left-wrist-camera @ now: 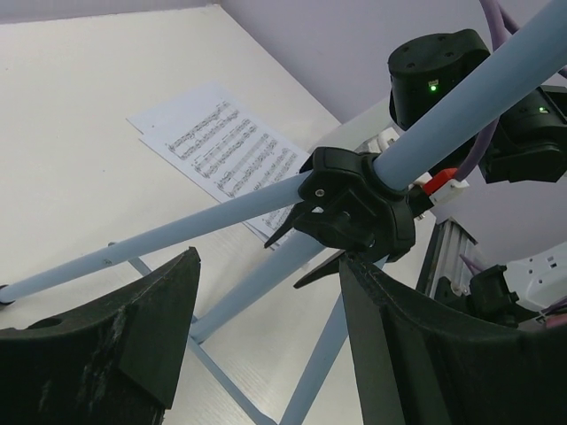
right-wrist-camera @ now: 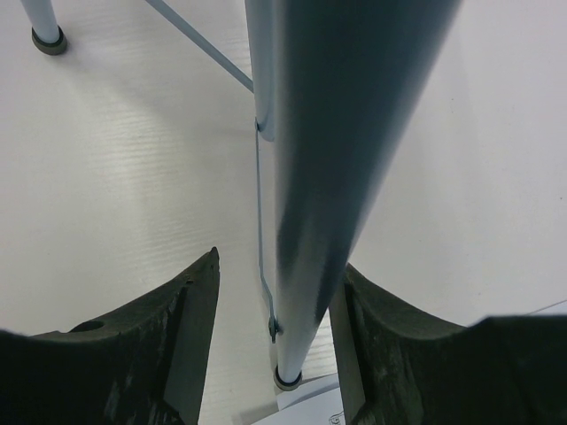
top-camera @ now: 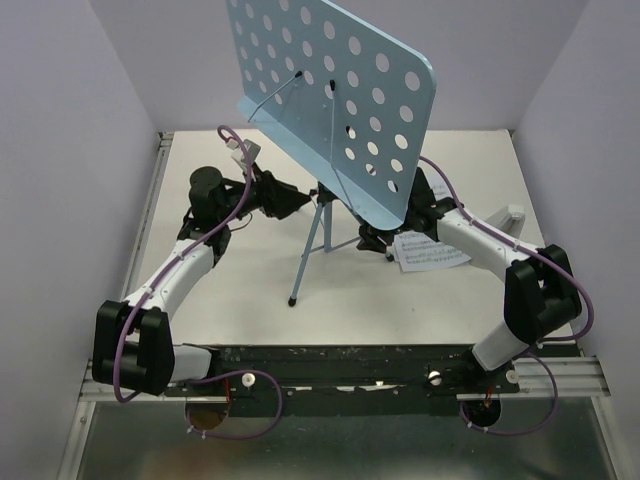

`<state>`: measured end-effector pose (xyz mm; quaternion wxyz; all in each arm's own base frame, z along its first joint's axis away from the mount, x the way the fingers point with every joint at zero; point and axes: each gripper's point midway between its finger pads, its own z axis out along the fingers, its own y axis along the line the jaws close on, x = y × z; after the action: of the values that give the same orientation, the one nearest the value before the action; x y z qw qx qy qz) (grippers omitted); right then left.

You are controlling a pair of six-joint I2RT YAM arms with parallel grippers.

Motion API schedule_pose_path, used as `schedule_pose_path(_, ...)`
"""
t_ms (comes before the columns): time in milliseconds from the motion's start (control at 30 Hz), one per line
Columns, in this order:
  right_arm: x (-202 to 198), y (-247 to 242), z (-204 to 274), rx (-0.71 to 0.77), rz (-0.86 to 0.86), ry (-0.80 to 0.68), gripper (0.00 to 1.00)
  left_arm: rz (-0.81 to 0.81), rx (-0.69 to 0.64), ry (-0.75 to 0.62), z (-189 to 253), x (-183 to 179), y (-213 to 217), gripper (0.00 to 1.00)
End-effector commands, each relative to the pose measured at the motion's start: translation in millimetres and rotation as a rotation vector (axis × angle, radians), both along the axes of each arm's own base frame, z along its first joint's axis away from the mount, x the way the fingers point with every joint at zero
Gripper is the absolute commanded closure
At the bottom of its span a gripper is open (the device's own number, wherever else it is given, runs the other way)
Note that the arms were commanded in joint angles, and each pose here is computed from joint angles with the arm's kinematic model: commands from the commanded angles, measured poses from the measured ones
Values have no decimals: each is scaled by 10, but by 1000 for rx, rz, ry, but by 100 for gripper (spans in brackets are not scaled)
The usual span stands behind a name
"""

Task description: Pack up the instrument practice props

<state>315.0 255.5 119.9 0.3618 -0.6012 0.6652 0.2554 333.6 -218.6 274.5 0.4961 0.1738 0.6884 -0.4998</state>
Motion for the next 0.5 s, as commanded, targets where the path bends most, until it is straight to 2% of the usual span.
schedule_pose_path(0,31,1,8,-3,1,-23,41,-27,-23,-66,243,7,-50,26)
schedule_pose_path(233,30,-2,8,-4,0,-25,41,-9,-38,-64,319,73,-51,26)
schedule_pose_path(467,14,-18,15,-6,-2,-28,41,101,-16,25,102,309,7,26)
